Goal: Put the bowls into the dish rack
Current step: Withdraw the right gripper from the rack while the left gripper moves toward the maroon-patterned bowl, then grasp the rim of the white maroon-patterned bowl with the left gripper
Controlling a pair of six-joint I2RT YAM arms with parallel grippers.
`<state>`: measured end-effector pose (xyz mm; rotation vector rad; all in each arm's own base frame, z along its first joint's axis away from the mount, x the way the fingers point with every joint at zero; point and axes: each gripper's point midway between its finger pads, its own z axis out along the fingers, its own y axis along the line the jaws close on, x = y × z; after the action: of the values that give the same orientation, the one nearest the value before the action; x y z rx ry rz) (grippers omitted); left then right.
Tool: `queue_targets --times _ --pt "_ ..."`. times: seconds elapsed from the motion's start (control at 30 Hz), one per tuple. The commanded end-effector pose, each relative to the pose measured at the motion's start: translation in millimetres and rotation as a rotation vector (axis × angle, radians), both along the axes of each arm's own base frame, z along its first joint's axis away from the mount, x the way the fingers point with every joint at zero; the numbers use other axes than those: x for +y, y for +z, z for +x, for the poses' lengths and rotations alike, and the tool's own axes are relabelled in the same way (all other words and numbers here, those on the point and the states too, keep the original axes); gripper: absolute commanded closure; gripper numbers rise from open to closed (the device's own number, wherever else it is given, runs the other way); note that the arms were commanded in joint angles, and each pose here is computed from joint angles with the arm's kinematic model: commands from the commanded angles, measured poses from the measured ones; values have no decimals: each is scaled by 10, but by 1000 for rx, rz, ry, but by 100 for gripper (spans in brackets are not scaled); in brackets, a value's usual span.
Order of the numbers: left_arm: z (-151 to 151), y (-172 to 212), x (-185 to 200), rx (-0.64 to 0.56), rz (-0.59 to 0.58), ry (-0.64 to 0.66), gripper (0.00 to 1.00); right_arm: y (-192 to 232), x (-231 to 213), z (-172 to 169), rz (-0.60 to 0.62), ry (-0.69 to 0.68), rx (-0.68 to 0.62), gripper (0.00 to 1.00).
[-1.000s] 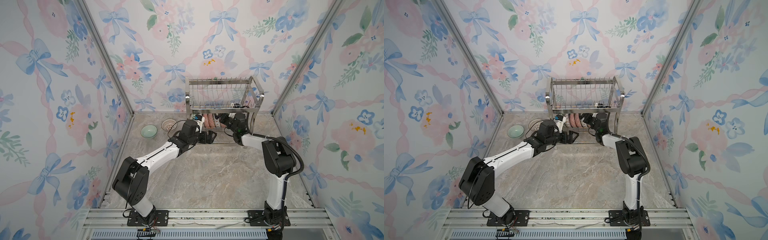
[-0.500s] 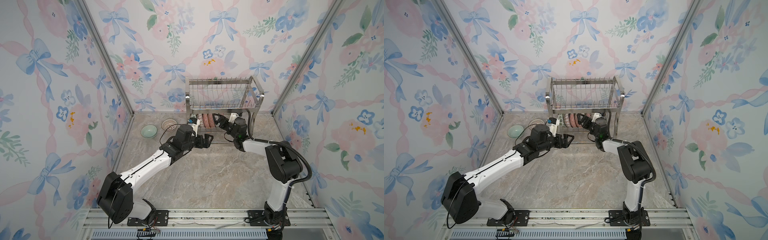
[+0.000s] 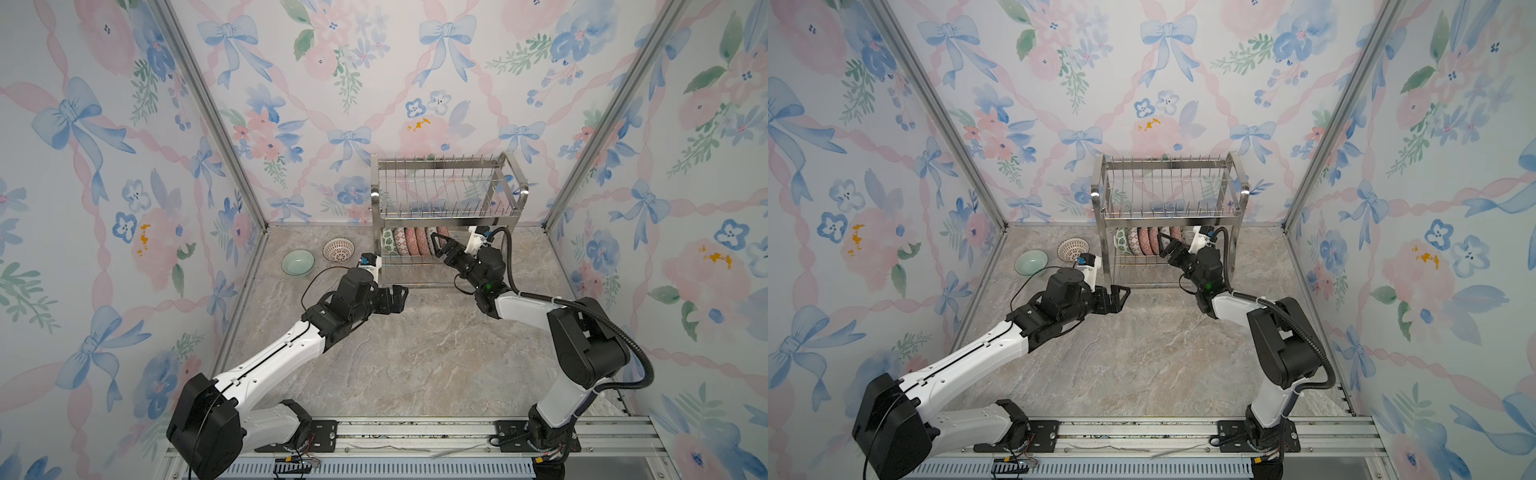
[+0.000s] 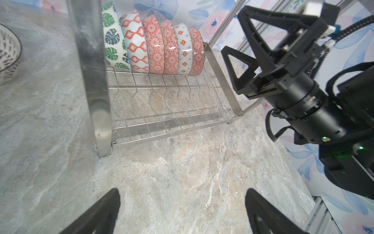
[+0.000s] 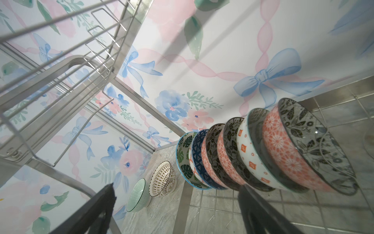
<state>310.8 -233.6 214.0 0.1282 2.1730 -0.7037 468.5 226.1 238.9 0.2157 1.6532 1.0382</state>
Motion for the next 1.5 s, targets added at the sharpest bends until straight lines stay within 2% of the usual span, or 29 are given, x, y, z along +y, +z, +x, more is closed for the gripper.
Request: queue_targets --times 0.0,0.1,0.17,0.2,0.3,0.4,0.53,0.7,0.93,1.17,1.33,1.47 --pt "3 -52 267 9 62 91 2 128 0 -110 2 -5 -48 4" --pt "31 -67 490 11 78 163 2 101 7 -207 5 1 -44 3" --pt "51 -127 716 33 71 253 2 -7 43 -282 -17 10 -26 4" --pt "49 -158 825 51 62 294 2 80 45 -351 -16 12 -44 4" --pt "41 -192 1053 68 33 331 2 11 91 -505 -49 32 -35 4" --pt "115 -173 1246 56 61 363 2 -81 167 -674 -94 59 -13 4" --pt "276 -215 1470 95 94 411 2 -196 278 -937 -221 86 9 3" --pt "602 -327 1697 190 33 452 2 -223 355 -1225 -446 119 4 3" --pt "1223 -583 1732 328 -57 483 2 -223 289 -1438 -563 150 5 3" --pt "1818 -889 1764 400 -107 552 11 -226 302 -1477 -621 184 2 4" --pt "2040 -1103 1796 439 -136 574 18 -215 443 -1541 -683 246 -42 3" --pt "2124 -1168 1845 433 -131 592 24 -169 567 -1581 -680 291 -81 3"
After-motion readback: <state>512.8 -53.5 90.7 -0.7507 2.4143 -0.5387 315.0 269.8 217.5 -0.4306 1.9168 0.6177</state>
